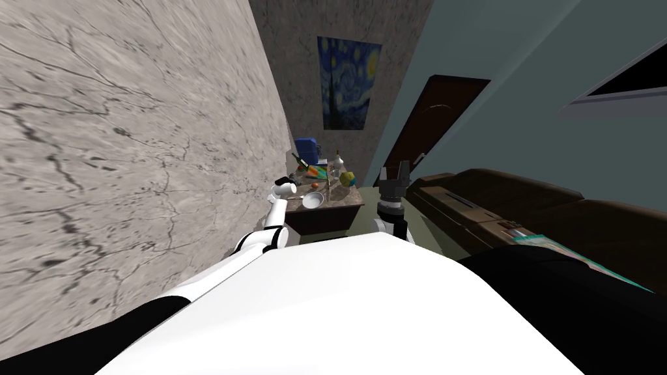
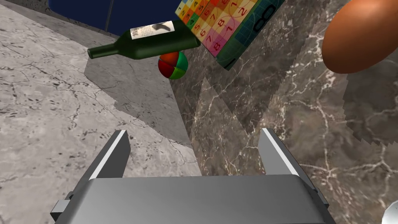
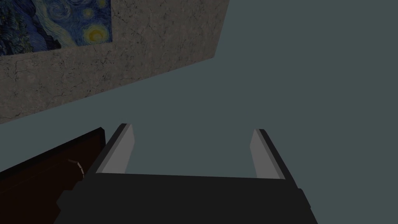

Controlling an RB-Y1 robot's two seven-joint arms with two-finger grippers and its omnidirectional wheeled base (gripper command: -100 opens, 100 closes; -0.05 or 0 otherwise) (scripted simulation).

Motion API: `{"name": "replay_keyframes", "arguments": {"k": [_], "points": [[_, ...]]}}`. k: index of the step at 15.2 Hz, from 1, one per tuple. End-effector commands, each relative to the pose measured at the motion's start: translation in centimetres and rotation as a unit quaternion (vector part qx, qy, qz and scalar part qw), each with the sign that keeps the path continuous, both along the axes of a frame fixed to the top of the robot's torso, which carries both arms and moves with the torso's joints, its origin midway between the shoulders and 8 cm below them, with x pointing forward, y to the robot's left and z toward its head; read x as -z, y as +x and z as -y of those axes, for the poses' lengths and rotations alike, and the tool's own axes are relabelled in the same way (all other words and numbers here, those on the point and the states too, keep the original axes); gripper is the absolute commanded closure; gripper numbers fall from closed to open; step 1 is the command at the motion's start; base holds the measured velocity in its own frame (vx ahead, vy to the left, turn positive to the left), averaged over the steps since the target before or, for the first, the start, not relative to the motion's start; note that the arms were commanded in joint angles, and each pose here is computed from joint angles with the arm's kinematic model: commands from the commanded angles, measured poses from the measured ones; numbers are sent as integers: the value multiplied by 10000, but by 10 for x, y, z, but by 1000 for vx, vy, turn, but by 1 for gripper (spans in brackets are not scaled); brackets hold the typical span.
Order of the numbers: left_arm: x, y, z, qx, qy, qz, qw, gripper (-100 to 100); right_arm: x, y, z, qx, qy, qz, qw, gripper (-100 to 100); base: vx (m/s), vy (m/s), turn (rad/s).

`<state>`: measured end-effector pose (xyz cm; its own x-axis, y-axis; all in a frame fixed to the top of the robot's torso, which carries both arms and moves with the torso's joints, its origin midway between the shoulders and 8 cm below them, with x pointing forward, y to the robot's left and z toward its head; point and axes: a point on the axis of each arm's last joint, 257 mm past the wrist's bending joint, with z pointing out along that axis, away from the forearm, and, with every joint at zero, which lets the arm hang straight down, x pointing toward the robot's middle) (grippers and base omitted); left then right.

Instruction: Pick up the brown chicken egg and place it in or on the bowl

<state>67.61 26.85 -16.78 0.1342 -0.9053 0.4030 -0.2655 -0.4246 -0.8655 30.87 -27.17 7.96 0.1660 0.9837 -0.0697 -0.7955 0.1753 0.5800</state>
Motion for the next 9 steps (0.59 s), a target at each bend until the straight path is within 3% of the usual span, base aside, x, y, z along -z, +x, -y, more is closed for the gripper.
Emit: {"name": "replay_keyframes", "arguments": {"k": [1,3,4,6,7,9], "points": [[4,7,14,117,59,-221,9997,-100,0,0,0,0,0,0,10000,0,8,-4,10],[15,6,13,107,52,-332,9994,-100,0,0,0,0,0,0,10000,0,13,-5,1],[13,11,26,226,137,-473,9985,-100,0,0,0,0,0,0,10000,0,18,-7,10],[26,9,25,215,130,-602,9979,-100,0,0,0,0,0,0,10000,0,17,-6,4],[21,14,38,336,236,-714,9966,-100,0,0,0,0,0,0,10000,0,20,-6,9],[36,11,37,324,229,-863,9955,-100,0,0,0,0,0,0,10000,0,18,-6,3]]}}
